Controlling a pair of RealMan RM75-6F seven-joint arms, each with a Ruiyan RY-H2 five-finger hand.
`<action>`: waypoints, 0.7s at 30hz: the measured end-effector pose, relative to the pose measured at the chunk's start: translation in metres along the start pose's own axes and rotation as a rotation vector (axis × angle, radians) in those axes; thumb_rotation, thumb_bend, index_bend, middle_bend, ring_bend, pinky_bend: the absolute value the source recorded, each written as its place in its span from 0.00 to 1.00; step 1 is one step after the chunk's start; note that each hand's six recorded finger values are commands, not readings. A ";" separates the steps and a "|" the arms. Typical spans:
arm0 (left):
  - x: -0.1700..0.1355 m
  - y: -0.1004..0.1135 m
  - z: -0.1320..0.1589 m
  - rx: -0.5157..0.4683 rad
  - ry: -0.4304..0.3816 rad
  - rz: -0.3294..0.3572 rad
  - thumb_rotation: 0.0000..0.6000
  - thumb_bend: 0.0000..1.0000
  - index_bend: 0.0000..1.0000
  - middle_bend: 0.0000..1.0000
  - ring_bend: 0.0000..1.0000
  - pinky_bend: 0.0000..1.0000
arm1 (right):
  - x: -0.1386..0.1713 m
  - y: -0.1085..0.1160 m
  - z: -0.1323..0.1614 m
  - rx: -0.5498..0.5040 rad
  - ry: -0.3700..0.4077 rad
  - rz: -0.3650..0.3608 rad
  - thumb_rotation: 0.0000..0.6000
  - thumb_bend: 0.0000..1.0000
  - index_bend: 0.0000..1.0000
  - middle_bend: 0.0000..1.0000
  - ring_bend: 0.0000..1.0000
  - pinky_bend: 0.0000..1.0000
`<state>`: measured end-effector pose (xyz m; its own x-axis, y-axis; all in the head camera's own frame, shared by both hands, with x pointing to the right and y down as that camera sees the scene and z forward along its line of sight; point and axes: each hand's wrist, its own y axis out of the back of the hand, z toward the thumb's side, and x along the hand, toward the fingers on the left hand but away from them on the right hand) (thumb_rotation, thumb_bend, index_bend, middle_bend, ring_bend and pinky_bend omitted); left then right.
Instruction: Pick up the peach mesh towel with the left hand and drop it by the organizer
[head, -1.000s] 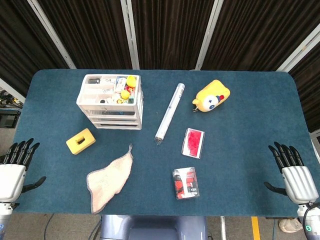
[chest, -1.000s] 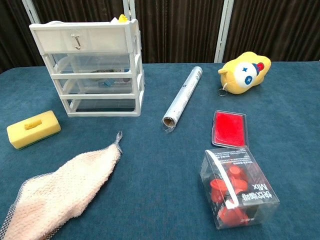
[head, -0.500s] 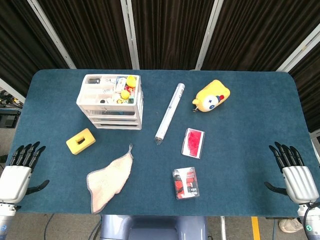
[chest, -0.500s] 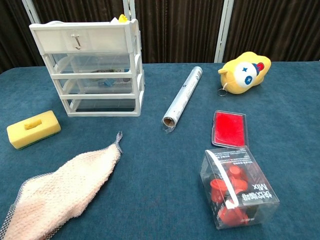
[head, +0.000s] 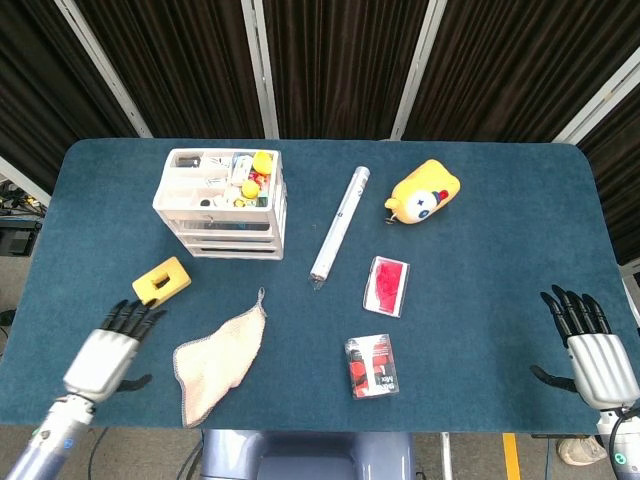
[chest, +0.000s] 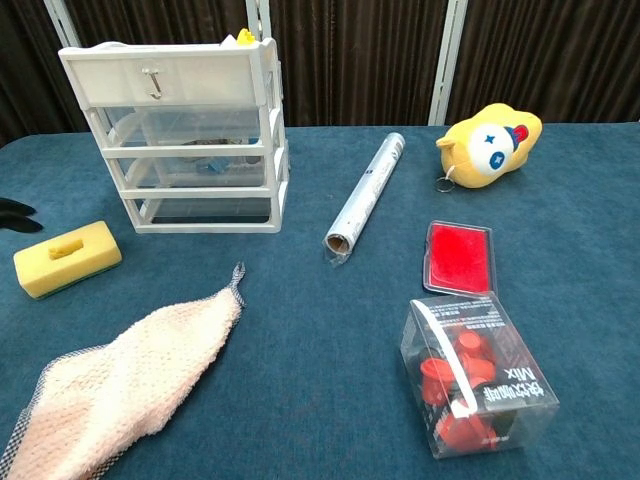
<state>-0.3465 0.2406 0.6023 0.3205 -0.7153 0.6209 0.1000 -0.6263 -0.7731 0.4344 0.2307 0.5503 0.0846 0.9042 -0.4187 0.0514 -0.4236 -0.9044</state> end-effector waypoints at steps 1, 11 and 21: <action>0.006 -0.004 0.008 0.019 -0.029 -0.021 1.00 0.14 0.09 0.00 0.00 0.03 | 0.000 0.000 0.000 -0.001 -0.001 0.000 1.00 0.01 0.00 0.00 0.00 0.00; 0.046 -0.028 0.055 0.109 -0.151 -0.146 1.00 0.15 0.11 0.00 0.00 0.03 | -0.002 -0.001 -0.001 -0.002 -0.004 0.005 1.00 0.01 0.00 0.00 0.00 0.00; 0.075 -0.046 0.085 0.134 -0.168 -0.206 1.00 0.17 0.14 0.00 0.00 0.05 | -0.003 0.000 -0.003 -0.011 -0.009 0.005 1.00 0.01 0.00 0.00 0.00 0.00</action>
<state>-0.2470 0.2416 0.6733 0.4306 -0.5094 0.7451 0.2988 -0.6985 -0.6502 0.4369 0.2277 0.5520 0.0755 0.9025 -0.4241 0.0622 -0.4287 -0.9013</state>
